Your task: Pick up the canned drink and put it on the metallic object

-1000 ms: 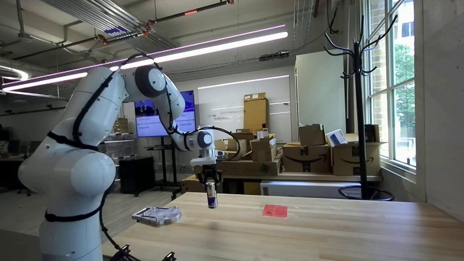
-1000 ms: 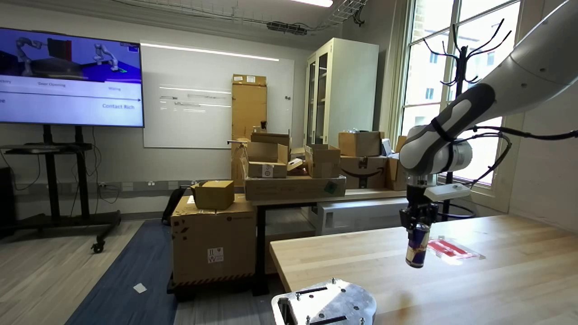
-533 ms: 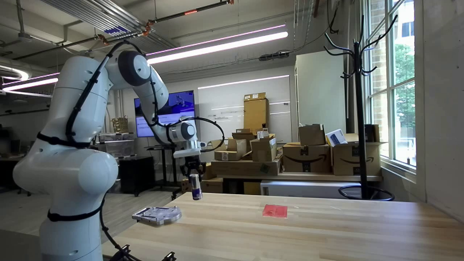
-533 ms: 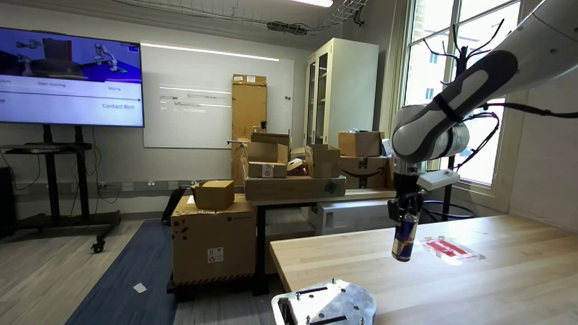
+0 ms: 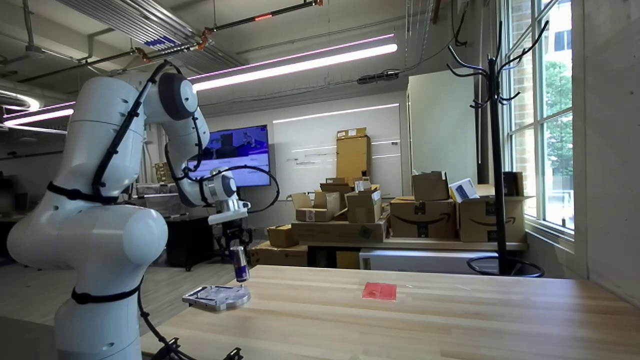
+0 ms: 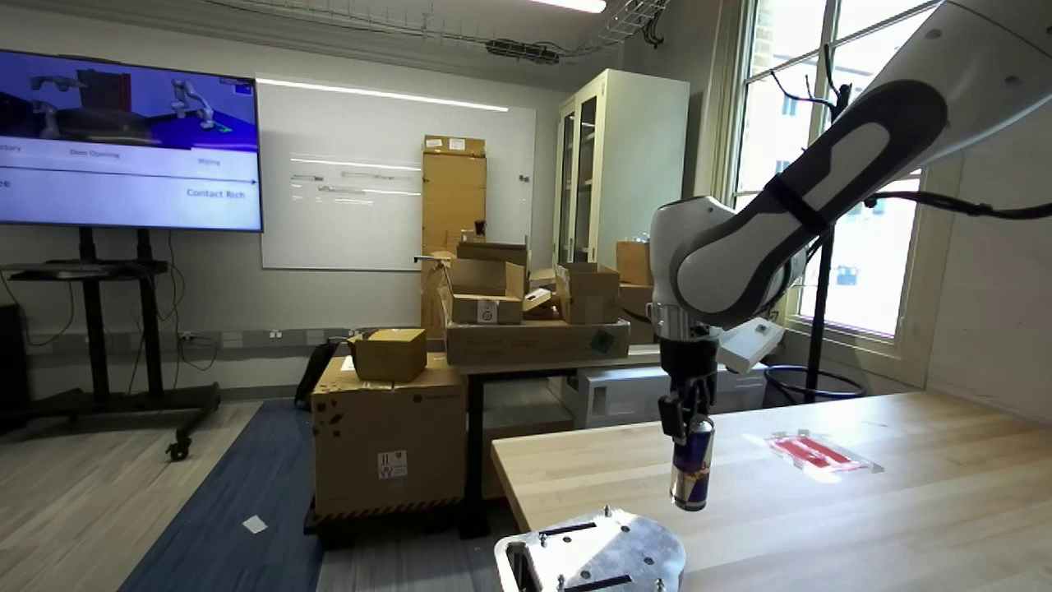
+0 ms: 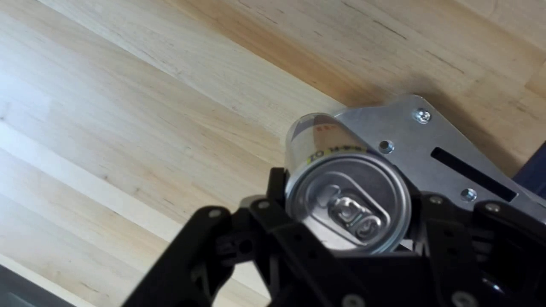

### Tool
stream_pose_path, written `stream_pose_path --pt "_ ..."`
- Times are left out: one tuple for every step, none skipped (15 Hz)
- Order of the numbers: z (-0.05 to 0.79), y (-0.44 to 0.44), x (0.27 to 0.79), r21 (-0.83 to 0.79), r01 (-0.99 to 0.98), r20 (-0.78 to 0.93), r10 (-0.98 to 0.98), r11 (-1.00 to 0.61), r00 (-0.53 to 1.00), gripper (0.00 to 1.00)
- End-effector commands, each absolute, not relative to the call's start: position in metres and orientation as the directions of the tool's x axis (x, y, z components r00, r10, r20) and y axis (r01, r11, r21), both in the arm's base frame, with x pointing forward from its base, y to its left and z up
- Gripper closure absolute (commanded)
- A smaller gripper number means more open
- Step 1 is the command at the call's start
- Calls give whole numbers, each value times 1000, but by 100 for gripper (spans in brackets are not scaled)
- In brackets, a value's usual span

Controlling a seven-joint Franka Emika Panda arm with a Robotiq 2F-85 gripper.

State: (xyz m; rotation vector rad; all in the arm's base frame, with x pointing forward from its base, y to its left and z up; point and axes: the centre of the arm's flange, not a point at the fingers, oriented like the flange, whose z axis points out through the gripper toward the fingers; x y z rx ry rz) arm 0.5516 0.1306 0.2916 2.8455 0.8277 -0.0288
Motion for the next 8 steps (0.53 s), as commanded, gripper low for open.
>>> stream_pose_path --pt "291 157 556 196 562 -72 559 -804 826 67" --pt "289 162 556 190 571 -75 568 -799 820 67" --pt "285 168 559 181 579 -81 574 -795 815 67" --pt "281 173 561 185 582 -83 578 -792 812 67" --pt "277 176 564 179 586 -87 581 -790 809 67" --pt "273 180 567 176 590 -90 584 -788 807 67" --pt "268 185 572 176 594 -92 587 -785 804 67" --pt "264 189 575 173 596 -94 589 -784 803 67"
